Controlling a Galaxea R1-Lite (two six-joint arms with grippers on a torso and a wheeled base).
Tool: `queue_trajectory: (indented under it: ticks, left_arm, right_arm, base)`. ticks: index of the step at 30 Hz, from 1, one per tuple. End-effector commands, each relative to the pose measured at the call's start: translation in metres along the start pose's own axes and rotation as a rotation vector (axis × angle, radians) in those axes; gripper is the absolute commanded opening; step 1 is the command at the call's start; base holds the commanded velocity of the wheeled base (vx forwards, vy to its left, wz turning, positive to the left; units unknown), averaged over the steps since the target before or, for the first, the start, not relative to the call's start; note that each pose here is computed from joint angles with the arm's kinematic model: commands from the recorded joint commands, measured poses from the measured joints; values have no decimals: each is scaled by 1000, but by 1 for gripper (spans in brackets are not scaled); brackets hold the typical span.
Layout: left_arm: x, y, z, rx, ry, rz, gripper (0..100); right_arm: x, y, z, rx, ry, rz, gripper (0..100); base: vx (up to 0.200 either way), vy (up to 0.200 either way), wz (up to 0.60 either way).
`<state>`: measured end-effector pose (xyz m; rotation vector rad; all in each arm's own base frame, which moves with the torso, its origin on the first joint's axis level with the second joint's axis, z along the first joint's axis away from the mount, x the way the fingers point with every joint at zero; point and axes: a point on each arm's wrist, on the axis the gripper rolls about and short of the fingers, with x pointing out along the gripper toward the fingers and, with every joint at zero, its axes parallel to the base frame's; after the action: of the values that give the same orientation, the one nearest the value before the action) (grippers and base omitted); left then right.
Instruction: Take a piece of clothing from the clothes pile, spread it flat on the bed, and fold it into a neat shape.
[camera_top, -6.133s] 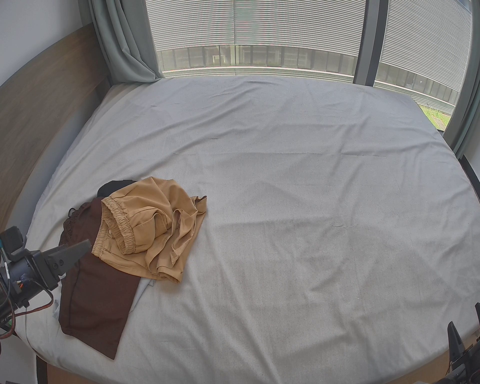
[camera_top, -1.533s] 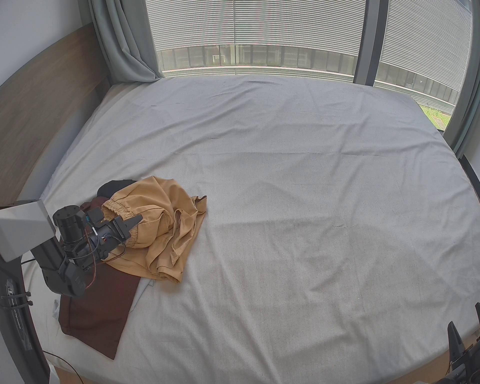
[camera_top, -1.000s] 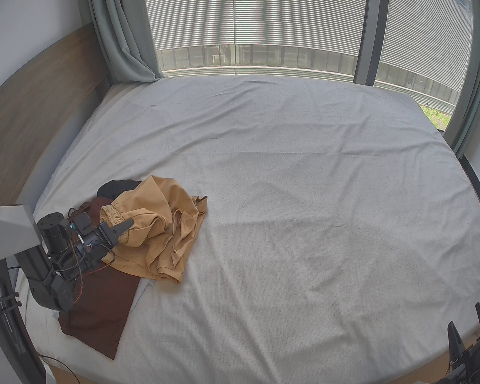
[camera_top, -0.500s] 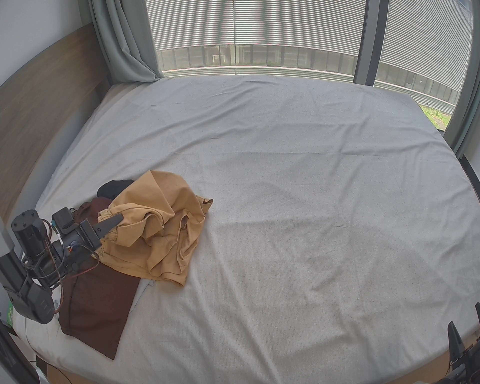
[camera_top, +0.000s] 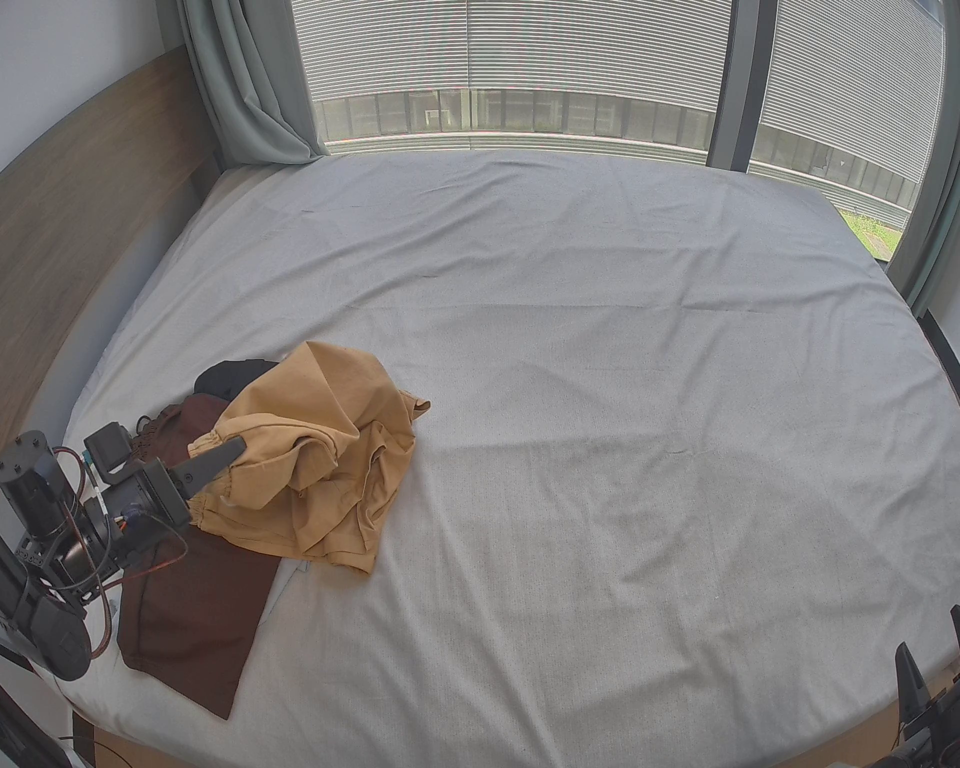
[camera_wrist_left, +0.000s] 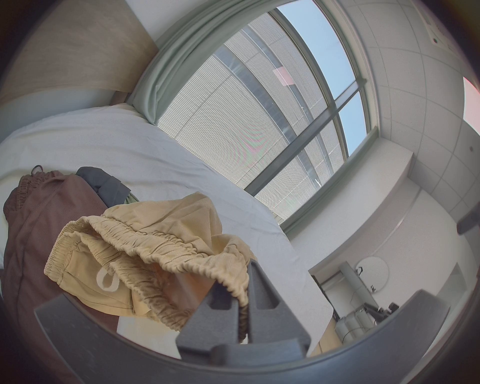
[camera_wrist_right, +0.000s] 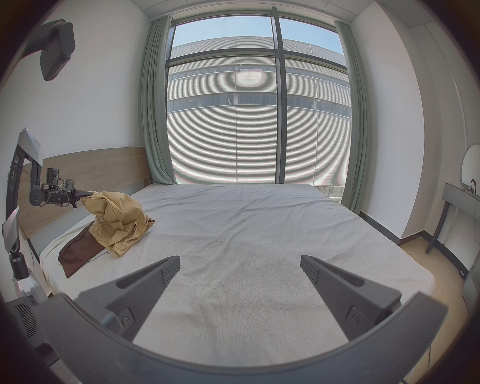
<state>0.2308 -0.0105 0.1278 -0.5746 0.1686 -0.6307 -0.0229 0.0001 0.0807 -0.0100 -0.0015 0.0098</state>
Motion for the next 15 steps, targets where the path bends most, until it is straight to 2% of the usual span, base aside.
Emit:
queue_trajectory:
  ticks: [1, 6, 15]
  left_arm:
    - [-7, -9, -8, 33, 27, -13, 0]
    - [-8, -11, -14, 83, 48, -17, 0]
    - [-1, -21, -19, 91, 60, -49, 0]
  right_arm:
    - [0, 0, -5, -1, 1, 1, 100]
    - [0, 0, -5, -1, 1, 1, 100]
    - [0, 0, -5, 1, 1, 1, 100]
  base:
    - [0, 0, 0]
    - [0, 0, 0]
    - [0, 0, 0]
